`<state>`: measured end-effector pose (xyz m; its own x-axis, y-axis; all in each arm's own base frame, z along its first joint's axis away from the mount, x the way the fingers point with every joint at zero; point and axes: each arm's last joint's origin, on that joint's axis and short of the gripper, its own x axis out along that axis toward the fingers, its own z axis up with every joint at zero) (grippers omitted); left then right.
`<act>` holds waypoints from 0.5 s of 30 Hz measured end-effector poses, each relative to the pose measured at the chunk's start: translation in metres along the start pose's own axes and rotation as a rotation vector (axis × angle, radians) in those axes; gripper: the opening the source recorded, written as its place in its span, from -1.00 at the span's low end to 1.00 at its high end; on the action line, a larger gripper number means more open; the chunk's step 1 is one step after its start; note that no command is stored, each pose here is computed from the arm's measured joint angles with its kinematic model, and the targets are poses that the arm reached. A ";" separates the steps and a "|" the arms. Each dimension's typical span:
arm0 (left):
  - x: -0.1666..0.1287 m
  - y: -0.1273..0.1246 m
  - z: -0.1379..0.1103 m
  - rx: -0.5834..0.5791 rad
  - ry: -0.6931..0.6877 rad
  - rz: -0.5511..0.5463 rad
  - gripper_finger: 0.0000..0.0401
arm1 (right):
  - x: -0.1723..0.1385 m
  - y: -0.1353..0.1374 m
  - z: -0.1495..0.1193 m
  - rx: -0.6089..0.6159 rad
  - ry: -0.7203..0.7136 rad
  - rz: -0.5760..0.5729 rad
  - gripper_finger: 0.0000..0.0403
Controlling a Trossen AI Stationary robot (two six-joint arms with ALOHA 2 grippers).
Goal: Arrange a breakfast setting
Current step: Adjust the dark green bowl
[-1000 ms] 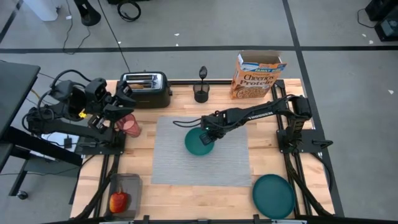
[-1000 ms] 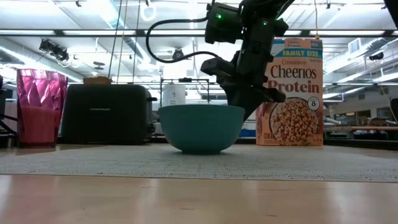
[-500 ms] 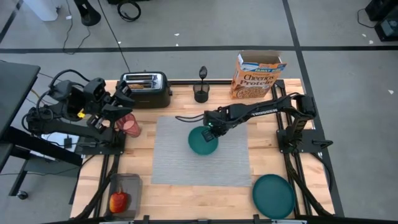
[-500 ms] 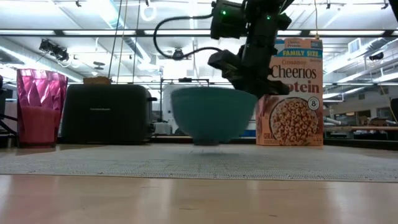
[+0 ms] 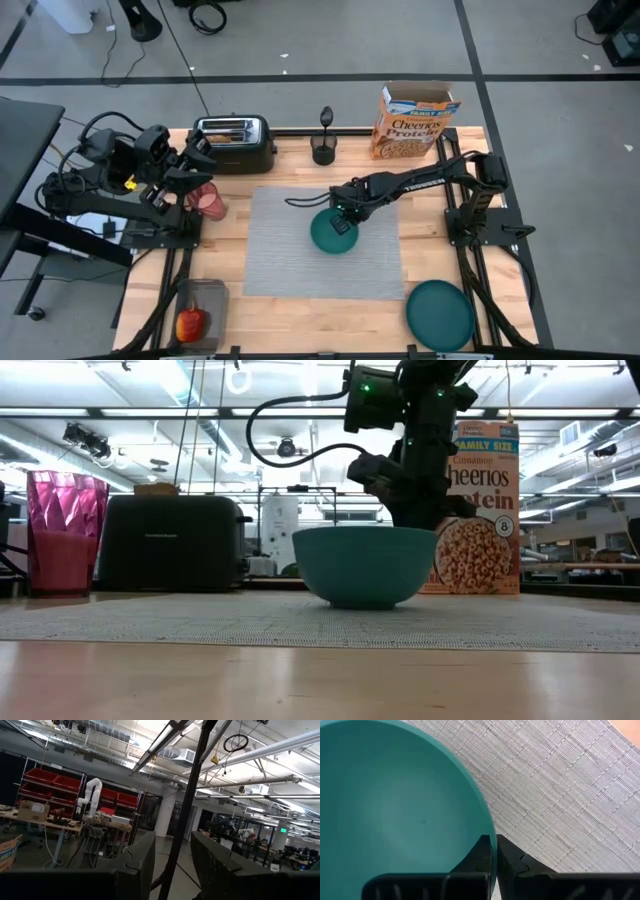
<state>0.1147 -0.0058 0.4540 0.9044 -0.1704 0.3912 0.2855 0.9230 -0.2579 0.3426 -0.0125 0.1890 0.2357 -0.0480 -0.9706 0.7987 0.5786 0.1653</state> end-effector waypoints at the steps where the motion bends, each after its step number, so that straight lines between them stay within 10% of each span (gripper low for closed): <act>1: 0.000 0.000 0.000 0.001 0.000 0.000 -0.34 | 0.000 0.000 0.001 -0.001 -0.002 -0.002 -0.95; 15: 0.000 0.000 0.000 -0.001 0.000 0.000 -0.34 | 0.000 -0.009 0.013 -0.060 -0.046 -0.023 -0.95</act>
<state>0.1147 -0.0058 0.4540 0.9044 -0.1700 0.3912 0.2854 0.9228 -0.2588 0.3429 -0.0281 0.1897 0.2439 -0.0979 -0.9648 0.7696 0.6249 0.1311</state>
